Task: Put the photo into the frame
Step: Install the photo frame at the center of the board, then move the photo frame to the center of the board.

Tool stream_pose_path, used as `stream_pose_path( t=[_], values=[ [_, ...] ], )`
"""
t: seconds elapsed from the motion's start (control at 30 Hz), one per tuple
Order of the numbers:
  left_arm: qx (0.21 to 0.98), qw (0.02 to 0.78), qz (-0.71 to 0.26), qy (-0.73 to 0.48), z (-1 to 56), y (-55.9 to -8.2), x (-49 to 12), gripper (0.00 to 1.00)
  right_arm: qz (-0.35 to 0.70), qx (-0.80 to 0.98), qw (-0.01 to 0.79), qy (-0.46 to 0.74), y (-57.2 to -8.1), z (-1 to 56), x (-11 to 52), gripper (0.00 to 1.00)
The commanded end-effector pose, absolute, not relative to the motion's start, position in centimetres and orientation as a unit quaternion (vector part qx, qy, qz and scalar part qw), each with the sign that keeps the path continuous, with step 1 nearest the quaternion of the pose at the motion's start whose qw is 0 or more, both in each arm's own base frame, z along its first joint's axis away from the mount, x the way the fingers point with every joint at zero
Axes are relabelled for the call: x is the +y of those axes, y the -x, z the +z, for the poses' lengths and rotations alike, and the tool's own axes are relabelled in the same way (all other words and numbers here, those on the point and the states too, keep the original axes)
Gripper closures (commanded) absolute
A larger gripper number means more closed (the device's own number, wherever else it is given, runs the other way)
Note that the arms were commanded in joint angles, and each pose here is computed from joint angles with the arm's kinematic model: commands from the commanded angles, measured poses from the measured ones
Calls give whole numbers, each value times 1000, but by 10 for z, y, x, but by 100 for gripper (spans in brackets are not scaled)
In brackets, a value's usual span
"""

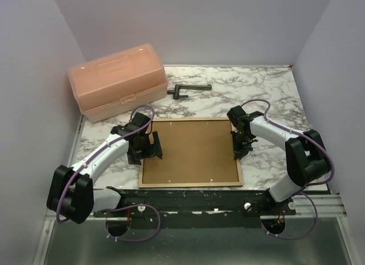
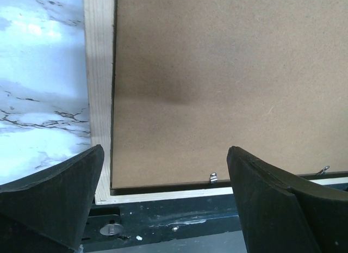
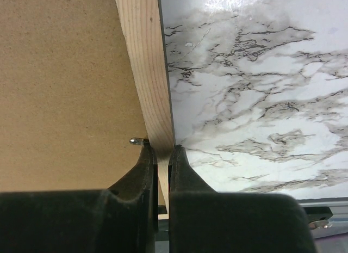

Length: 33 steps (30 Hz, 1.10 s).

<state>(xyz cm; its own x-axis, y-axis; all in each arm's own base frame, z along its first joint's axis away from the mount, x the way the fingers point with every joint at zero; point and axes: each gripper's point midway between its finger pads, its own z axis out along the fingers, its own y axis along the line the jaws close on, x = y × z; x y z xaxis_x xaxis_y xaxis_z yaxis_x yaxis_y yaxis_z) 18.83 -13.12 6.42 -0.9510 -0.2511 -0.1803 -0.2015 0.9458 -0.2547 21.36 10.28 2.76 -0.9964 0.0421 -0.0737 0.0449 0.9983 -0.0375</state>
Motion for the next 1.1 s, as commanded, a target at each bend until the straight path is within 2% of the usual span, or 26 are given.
stream_pose_path(
  t=[0.0,0.07,0.13,0.3,0.37,0.57,0.8,1.07],
  values=[
    [980,108,-103,128,64,-193,-118,2,-38,996,68,-40,-226,32,98,87],
    [981,108,-77,142,63,-194,-105,2,-30,996,78,-43,-229,37,100,62],
    [981,111,-46,151,63,-196,-91,2,-20,995,88,-48,-233,43,103,47],
    [984,100,-29,143,57,-206,-88,2,46,993,90,-63,-240,49,119,23],
    [985,94,-44,139,53,-211,-95,1,87,991,78,-71,-241,48,129,16],
    [986,63,-76,135,42,-223,-115,2,182,975,56,-116,-247,46,137,6],
    [983,44,-140,111,41,-226,-150,3,206,967,53,-141,-253,46,121,5],
    [981,30,-180,72,45,-197,-196,5,222,962,36,-155,-243,43,118,5]
  ],
)
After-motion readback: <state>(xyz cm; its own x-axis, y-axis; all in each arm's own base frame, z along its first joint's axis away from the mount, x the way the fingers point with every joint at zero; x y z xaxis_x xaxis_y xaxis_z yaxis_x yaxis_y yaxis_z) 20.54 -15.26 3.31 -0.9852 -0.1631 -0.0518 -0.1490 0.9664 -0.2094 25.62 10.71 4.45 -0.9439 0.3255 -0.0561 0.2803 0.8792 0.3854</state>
